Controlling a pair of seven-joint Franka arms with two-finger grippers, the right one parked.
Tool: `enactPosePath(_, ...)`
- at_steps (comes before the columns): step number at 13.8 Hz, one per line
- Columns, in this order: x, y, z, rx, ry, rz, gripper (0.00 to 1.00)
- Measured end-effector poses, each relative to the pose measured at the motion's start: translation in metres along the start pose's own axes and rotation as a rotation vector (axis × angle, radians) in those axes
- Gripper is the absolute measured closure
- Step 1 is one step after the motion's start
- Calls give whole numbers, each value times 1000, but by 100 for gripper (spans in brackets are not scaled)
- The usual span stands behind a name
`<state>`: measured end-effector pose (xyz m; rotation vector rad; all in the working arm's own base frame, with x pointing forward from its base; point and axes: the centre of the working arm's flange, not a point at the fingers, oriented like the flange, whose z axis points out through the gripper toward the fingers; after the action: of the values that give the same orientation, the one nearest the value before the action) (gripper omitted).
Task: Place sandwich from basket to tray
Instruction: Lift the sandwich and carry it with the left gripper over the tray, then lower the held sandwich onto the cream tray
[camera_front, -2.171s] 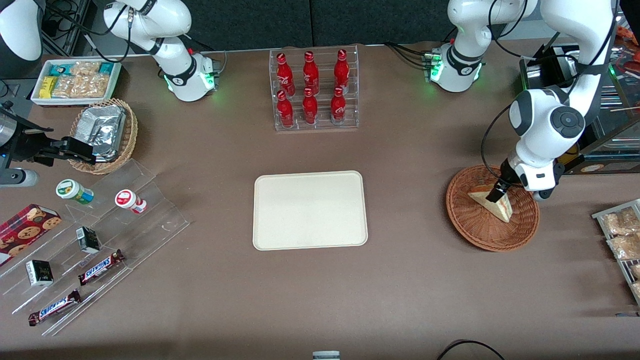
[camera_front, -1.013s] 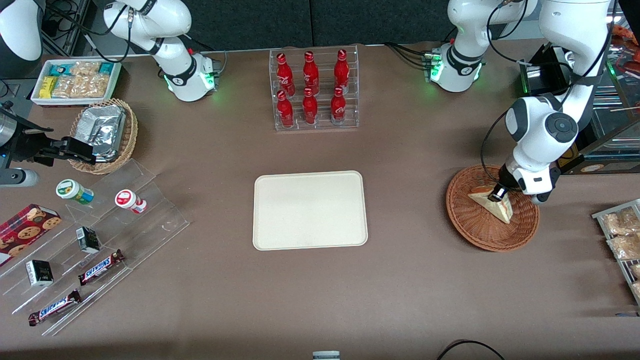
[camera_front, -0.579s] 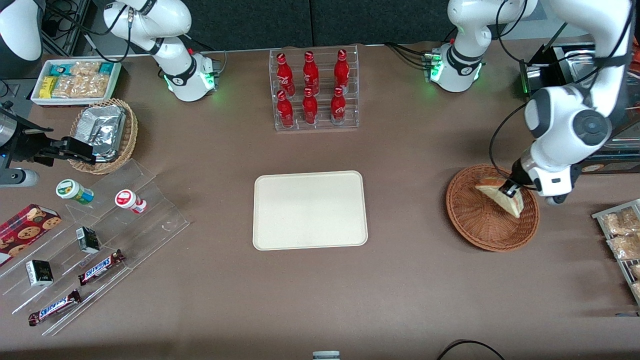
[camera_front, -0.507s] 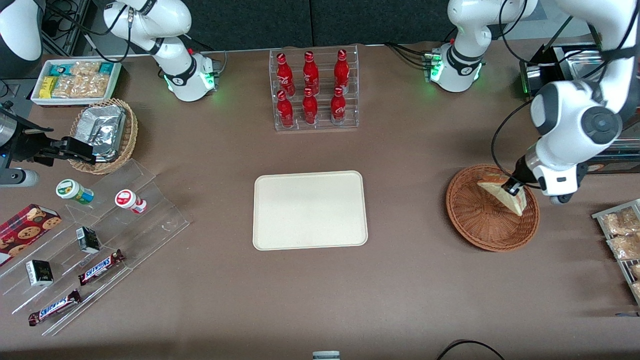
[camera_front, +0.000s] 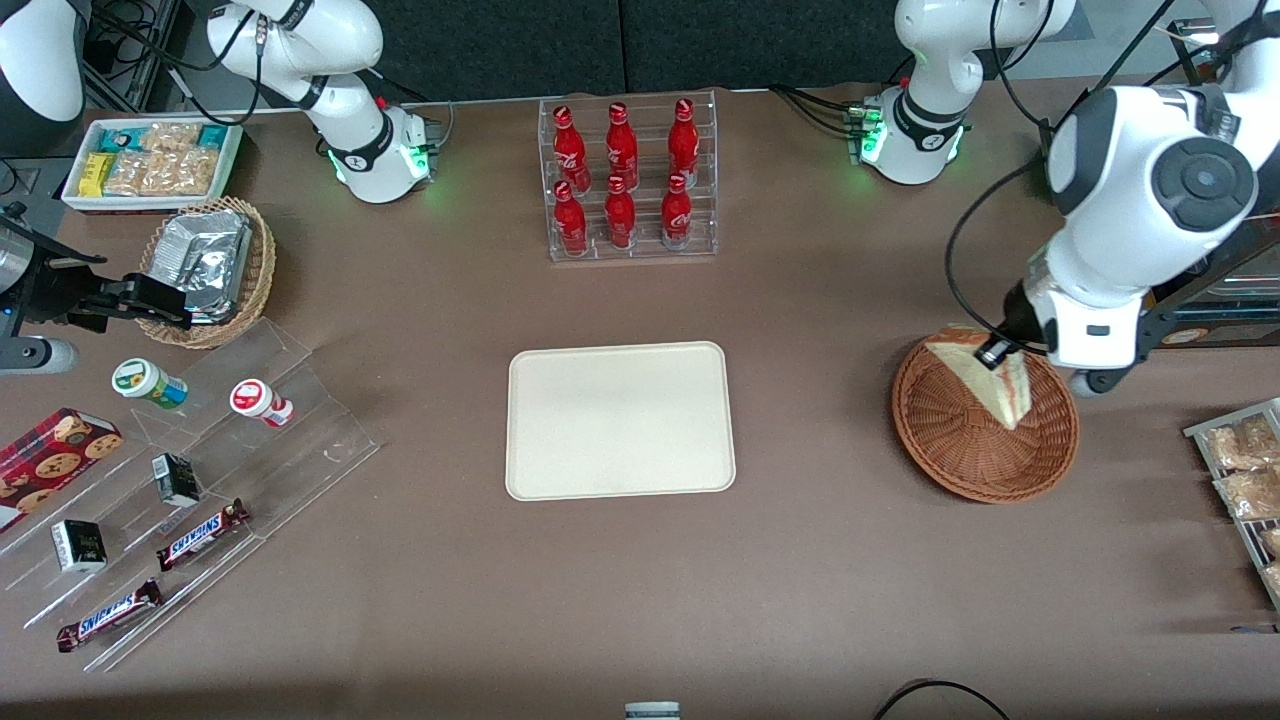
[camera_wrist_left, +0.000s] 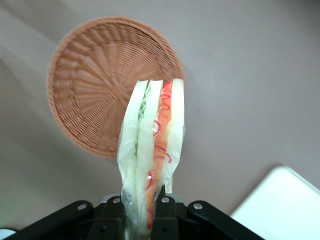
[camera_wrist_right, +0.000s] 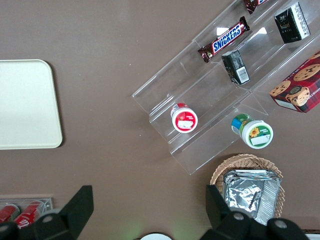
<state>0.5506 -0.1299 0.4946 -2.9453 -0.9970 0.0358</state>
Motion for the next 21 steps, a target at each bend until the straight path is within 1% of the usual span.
enactPosePath(3,-49,55,-27,-29,-8,128,82)
enactPosePath(5,-79,89,-24,-43,-32,210,82)
enactPosePath(7,-101,121,-10,-44,-58,284,82)
enactPosePath(10,-136,173,28,-6,-50,410,82)
enactPosePath(11,-145,190,43,-5,-48,441,82)
enactPosePath(13,-154,220,80,-32,-42,487,82)
enactPosePath(14,-158,233,100,-38,-27,513,82)
enactPosePath(15,-164,244,121,-34,-18,540,82)
enactPosePath(17,-177,260,158,-29,-27,574,82)
enactPosePath(19,-187,272,182,-50,-33,591,82)
enactPosePath(21,-202,280,200,-54,-20,585,82)
